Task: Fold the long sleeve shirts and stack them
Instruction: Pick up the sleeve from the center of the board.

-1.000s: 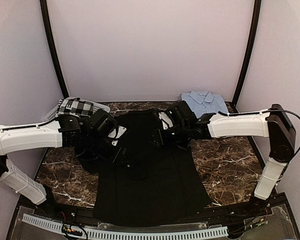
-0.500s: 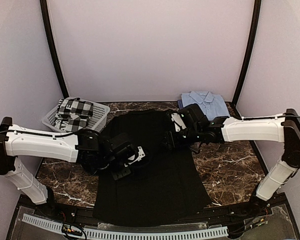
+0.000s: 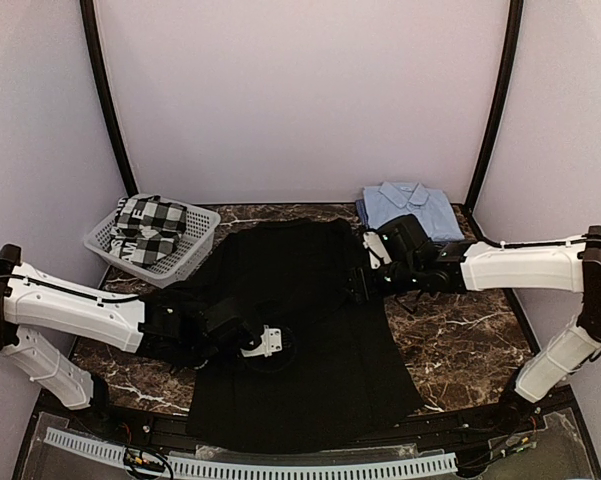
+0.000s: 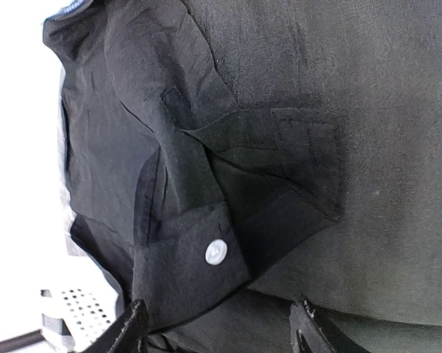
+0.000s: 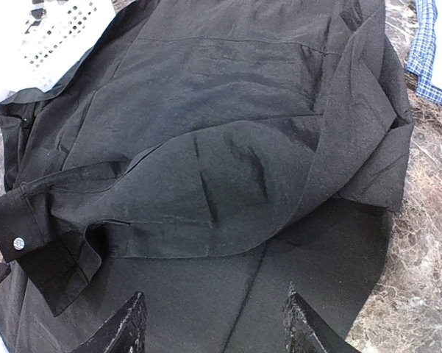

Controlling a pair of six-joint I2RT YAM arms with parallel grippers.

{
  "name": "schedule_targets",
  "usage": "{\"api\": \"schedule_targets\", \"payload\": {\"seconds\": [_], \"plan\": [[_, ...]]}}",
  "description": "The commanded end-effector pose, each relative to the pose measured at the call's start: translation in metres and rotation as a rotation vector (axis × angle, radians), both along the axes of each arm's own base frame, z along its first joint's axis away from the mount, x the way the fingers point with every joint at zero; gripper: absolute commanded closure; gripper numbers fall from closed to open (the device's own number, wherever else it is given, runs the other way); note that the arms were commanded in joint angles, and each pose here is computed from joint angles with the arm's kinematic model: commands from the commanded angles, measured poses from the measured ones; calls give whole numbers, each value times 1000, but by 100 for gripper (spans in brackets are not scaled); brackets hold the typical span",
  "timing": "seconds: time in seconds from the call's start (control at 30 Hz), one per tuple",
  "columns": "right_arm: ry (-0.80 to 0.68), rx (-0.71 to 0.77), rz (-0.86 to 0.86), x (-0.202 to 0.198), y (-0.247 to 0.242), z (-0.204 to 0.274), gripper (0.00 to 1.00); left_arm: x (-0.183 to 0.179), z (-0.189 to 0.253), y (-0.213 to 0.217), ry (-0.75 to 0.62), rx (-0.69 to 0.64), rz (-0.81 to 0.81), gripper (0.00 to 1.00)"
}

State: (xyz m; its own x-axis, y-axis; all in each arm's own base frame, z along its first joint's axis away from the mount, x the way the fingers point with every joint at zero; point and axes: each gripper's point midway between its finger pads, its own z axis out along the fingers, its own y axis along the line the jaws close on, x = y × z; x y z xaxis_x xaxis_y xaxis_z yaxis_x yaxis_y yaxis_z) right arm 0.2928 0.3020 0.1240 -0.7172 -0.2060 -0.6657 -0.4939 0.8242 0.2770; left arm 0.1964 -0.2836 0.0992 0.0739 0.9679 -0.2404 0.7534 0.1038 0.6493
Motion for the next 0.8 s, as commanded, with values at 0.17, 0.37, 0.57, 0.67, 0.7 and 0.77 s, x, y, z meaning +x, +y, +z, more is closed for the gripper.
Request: {"api": "schedule_targets", "payload": {"seconds": [0.17,0.37,0.57,0.67,0.7,0.77], "plan": [[-27,51,-6,3,-2,7,40,19,9,-11,-216,5,-83,35],[-19,47,-6,2,-5,2,40,19,-6,-20,-214,34,-135,37],[-15,44,-13,2,-10,0,40,19,-23,-23,-203,84,-157,41],[-17,42,-19,2,-13,0,40,22,-29,-23,-210,109,-151,49],[-18,41,-21,2,-15,0,40,23,-30,-23,-213,112,-139,52],[-22,43,-32,2,-17,1,40,26,-26,-27,-210,92,-116,65]]}}
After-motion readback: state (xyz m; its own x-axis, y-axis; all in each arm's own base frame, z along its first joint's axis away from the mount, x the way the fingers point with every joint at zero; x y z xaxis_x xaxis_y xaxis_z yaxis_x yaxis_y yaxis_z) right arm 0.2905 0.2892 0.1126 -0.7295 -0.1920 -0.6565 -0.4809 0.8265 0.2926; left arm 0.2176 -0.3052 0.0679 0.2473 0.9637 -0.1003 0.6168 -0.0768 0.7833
